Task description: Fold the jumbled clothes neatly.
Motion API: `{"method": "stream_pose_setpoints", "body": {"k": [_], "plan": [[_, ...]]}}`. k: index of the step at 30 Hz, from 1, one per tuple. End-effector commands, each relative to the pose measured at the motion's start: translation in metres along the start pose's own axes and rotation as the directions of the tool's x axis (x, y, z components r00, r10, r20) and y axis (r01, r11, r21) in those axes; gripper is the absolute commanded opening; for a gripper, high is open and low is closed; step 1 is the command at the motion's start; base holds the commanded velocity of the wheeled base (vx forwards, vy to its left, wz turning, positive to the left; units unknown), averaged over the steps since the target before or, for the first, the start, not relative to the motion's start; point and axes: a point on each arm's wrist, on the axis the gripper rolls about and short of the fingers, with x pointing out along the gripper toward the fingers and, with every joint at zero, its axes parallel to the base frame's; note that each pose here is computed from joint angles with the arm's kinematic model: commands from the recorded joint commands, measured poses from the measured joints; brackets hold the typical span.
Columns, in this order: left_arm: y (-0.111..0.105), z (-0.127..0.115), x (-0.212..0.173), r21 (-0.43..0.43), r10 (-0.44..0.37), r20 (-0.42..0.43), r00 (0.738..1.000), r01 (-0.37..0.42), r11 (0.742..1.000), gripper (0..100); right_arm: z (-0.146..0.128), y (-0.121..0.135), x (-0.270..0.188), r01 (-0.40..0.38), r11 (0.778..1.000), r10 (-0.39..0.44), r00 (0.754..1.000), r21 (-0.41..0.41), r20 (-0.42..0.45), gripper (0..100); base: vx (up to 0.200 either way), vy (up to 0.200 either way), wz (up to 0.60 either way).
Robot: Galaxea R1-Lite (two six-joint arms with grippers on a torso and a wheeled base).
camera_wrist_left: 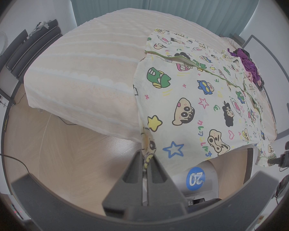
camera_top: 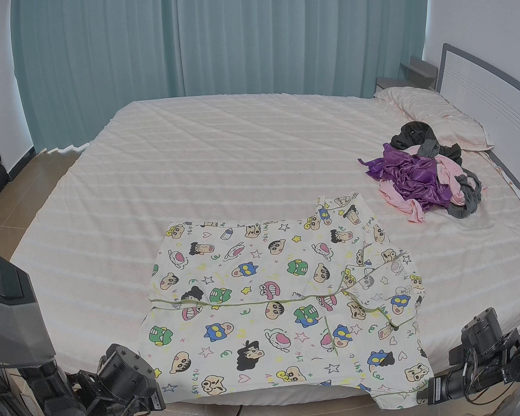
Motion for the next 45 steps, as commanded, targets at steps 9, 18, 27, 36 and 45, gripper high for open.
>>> {"method": "stream_pose_setpoints", "body": {"k": [9,18,27,36,45], "plan": [[-0.007,0.018,-0.007,-0.081,-0.053,0.093,0.994,0.061,0.995,0,0.008,0.004,-0.009,-0.045,0.999,0.046,0.994,-0.007,0.101,0,0.0,0.0,0.0],[-0.022,0.073,-0.011,-0.216,-0.067,0.2,0.978,0.11,0.97,0,0.049,0.02,-0.019,-0.04,0.999,0.036,0.957,0.009,0.286,0,0.0,0.0,0.0],[-0.028,0.111,0.001,-0.334,-0.116,0.221,0.968,0.187,0.924,0,0.092,0.025,-0.011,-0.076,0.988,0.026,0.941,0.134,0.339,0,0.0,0.0,0.0],[-0.029,0.139,0.034,-0.453,-0.107,0.206,0.973,0.191,0.871,0,0.134,0.032,0.003,-0.118,0.959,0.012,0.926,0.259,0.378,0,0.0,0.0,0.0],[-0.04,0.168,0.063,-0.503,-0.126,0.224,0.966,0.226,0.834,0,0.173,0.035,0.016,-0.233,0.899,0.031,0.879,0.371,0.477,0,0.0,0.0,0.0]]}}
